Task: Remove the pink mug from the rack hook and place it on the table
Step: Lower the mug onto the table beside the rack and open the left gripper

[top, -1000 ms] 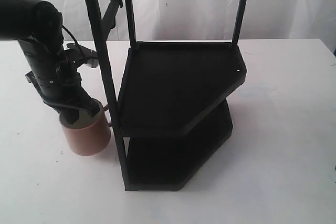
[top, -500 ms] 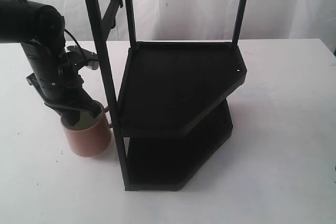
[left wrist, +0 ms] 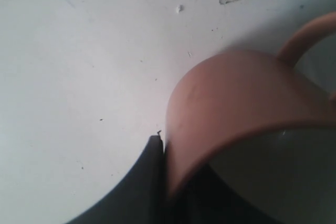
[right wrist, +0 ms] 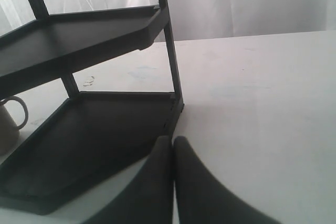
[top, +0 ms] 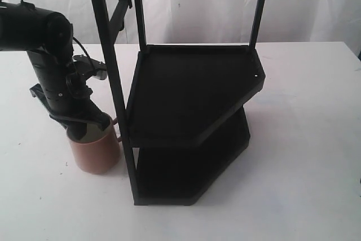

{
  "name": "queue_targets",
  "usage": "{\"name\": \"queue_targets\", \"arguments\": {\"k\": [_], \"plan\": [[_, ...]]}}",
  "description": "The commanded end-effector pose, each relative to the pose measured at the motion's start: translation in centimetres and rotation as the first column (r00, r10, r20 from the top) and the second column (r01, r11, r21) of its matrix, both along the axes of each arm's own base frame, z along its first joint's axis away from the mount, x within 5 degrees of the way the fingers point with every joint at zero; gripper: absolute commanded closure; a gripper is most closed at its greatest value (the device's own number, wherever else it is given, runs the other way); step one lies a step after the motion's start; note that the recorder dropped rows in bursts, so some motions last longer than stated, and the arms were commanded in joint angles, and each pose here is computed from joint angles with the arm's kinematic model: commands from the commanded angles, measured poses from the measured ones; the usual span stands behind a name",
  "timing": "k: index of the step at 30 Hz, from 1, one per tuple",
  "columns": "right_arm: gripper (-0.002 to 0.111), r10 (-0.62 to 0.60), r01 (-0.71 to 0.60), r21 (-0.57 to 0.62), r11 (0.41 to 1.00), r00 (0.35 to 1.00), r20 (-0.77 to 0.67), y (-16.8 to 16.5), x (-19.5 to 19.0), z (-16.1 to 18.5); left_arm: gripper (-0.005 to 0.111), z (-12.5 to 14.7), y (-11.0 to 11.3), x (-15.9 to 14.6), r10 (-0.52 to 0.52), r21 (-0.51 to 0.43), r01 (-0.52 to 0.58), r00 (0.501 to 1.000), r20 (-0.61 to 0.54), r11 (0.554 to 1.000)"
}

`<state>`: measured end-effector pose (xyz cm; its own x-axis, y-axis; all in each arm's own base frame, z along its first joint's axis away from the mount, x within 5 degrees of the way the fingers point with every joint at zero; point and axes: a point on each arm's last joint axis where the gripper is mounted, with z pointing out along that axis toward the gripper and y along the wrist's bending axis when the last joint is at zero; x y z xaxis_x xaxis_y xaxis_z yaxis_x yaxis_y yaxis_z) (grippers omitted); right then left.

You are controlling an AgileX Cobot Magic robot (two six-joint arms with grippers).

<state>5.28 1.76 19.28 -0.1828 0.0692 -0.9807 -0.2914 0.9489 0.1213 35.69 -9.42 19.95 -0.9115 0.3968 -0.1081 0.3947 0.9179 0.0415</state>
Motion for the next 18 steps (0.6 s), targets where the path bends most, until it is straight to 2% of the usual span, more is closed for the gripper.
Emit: {"name": "queue_targets", "arguments": {"k": [1,14,16,18], "plan": [[0.108,-0.007,0.007,-0.012,1.0,1.0,0.005,-0.06,-0.01,-0.14,0.103,0.09,-0.2,-0.09,0.006,-0.003,-0.006,1.0,-0.006,1.0],[0.108,-0.007,0.007,-0.01,1.0,1.0,0.005,-0.06,-0.01,-0.14,0.103,0.08,-0.19,-0.19,0.03,-0.004,-0.03,0.999,-0.017,1.0],[0.108,-0.007,0.007,-0.01,1.0,1.0,0.005,-0.06,-0.01,-0.14,0.097,0.08,-0.19,-0.19,0.03,-0.004,-0.03,0.999,-0.017,1.0],[0.108,-0.007,0.007,-0.01,1.0,1.0,0.005,-0.06,-0.01,-0.14,0.08,0.08,-0.21,-0.19,0.031,-0.007,-0.031,0.999,-0.017,1.0]]}}
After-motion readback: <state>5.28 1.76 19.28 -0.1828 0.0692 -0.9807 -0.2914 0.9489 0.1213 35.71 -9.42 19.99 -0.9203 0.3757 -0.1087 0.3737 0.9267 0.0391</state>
